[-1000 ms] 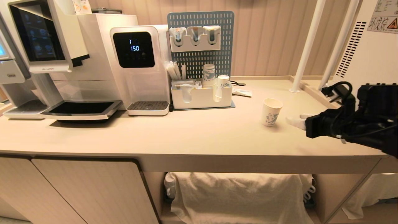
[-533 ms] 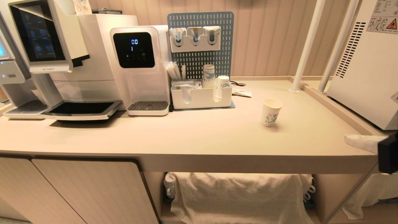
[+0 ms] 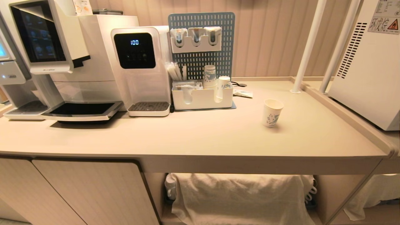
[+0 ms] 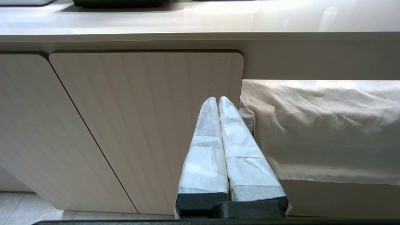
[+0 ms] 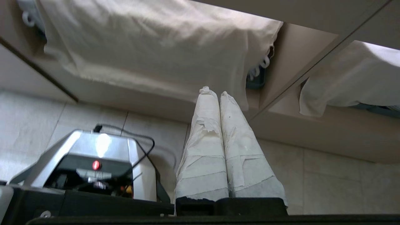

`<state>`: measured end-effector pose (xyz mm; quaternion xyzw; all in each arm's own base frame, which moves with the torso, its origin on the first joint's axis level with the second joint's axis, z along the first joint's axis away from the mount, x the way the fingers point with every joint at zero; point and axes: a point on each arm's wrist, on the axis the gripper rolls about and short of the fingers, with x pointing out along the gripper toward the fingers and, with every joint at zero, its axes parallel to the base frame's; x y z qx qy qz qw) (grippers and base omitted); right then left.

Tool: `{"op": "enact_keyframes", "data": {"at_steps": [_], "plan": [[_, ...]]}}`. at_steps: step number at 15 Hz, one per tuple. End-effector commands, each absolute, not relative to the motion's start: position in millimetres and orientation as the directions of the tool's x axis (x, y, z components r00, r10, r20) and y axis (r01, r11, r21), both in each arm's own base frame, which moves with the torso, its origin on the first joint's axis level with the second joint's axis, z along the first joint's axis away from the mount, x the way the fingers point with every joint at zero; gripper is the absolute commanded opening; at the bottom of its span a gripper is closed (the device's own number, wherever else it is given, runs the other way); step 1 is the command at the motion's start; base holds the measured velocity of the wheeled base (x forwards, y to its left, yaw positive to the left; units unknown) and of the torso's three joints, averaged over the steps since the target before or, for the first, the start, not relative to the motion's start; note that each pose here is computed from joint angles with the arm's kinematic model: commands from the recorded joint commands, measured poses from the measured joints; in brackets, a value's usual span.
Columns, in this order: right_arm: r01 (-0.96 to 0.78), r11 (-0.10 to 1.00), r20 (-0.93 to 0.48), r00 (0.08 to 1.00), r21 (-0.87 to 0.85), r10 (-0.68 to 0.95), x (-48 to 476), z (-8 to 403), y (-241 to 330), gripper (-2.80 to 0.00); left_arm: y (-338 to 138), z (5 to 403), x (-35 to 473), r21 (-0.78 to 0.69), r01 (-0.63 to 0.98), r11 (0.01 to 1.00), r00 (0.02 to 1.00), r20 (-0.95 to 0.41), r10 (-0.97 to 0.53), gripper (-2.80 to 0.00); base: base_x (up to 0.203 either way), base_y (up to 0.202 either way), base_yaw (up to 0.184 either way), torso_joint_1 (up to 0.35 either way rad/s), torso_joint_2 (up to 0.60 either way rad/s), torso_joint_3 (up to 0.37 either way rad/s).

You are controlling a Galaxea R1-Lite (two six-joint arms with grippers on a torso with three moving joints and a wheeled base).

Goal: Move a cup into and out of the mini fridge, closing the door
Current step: Close the freezer door

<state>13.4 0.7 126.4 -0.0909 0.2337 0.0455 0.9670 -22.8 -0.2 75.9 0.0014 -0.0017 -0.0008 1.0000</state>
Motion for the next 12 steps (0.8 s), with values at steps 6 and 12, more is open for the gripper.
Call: {"op": "enact_keyframes", "data": {"at_steps": [6,12], "plan": [[-0.014,0.998,-0.103,0.995,-0.068,0.007,-30,77,0,-2.80,0,76,-23,0.003,0.002,1.000,1.000,0.005,-0.002,-2.80,0.000,0.000,0.000,0.000,0.00,0.000],[-0.030,0.995,-0.098,0.995,-0.097,0.020,-29,77,0,-2.80,0,76,-23,0.006,0.002,1.000,1.000,0.003,-0.002,-2.80,0.000,0.000,0.000,0.000,0.00,0.000]]}}
